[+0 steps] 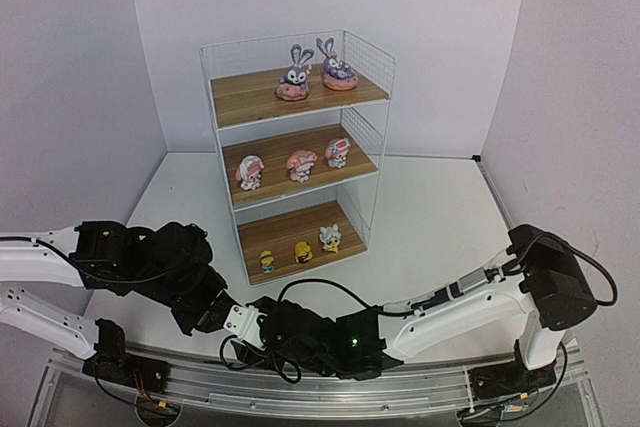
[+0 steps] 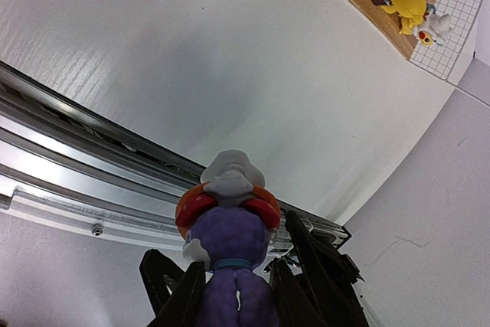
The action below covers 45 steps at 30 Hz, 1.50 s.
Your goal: Place and organize the plastic toys onto the shelf
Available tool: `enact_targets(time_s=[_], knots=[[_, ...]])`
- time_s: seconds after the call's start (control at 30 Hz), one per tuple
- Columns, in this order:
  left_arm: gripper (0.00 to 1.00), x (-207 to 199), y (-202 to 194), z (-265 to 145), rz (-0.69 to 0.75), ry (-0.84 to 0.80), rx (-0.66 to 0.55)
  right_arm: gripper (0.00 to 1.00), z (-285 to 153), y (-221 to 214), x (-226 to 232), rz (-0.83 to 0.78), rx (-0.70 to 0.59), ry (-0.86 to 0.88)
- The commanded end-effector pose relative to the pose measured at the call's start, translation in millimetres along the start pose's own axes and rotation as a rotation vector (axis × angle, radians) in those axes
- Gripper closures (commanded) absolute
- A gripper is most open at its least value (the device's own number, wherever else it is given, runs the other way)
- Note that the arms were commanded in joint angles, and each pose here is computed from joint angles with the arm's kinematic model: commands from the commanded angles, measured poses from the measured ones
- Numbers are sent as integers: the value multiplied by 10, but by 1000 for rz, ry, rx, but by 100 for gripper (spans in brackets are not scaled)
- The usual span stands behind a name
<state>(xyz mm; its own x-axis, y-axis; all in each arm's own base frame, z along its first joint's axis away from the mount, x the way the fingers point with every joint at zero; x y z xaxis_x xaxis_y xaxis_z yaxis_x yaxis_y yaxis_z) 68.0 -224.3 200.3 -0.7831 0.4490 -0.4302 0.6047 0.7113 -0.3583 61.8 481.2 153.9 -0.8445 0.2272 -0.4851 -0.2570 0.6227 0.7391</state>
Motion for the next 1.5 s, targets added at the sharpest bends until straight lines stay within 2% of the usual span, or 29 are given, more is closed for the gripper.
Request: enact_targets(time_s=[0.0, 0.2, 0.27, 0.37, 0.5, 0.6, 0.67, 0.77, 0.87, 0.9, 0.97, 1.23, 1.47], knots=[[100, -80, -141, -79, -287, -65, 121, 31, 57, 72, -242, 106, -84, -169], [100, -99, -143, -123, -305, -77, 118, 33, 106, 29, -296, 6, -54, -269], [100, -105, -141, -137, -310, -86, 119, 37, 122, 15, -306, -17, -48, -297], [100, -98, -135, -141, -317, -83, 118, 50, 145, 18, -313, -35, -46, -321], [100, -108, -141, -133, -321, -99, 132, 58, 195, 9, -285, -46, -46, -317], [98, -96, -128, -130, -321, -95, 124, 74, 200, 11, -288, -50, -43, -326], [89, -103, -124, -143, -321, -103, 125, 89, 172, 16, -321, -38, -42, -344], [69, -120, -123, -172, -312, -122, 124, 100, 120, 15, -358, -16, -49, -359], [31, -135, -128, -198, -294, -126, 121, 100, 61, 21, -381, 9, -64, -354], [15, -144, -121, -206, -290, -135, 111, 100, 32, 27, -397, 16, -68, -355], [2, -167, -102, -228, -279, -155, 89, 100, -19, 37, -423, 39, -80, -354], [0, -229, -63, -360, -220, -211, 40, 100, -256, 10, -509, 137, -124, -326], [0, -259, 171, -635, -108, -333, -143, 100, -689, 61, -614, 296, -243, -192]])
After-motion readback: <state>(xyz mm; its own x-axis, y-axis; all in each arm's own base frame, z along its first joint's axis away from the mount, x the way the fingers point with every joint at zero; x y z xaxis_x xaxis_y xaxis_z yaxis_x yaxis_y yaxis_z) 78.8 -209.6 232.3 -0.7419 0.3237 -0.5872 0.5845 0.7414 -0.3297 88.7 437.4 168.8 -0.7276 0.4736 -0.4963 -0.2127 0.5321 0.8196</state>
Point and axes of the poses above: each gripper's point midway between its finger pads, its own z axis out along the fingers, its own x axis along the line the jaws close on, y = z × x, the point moved 7 cm from there along -z, back along the fingers, and after that the axes turned 12 degrees about -z, right-handed, at the moved point
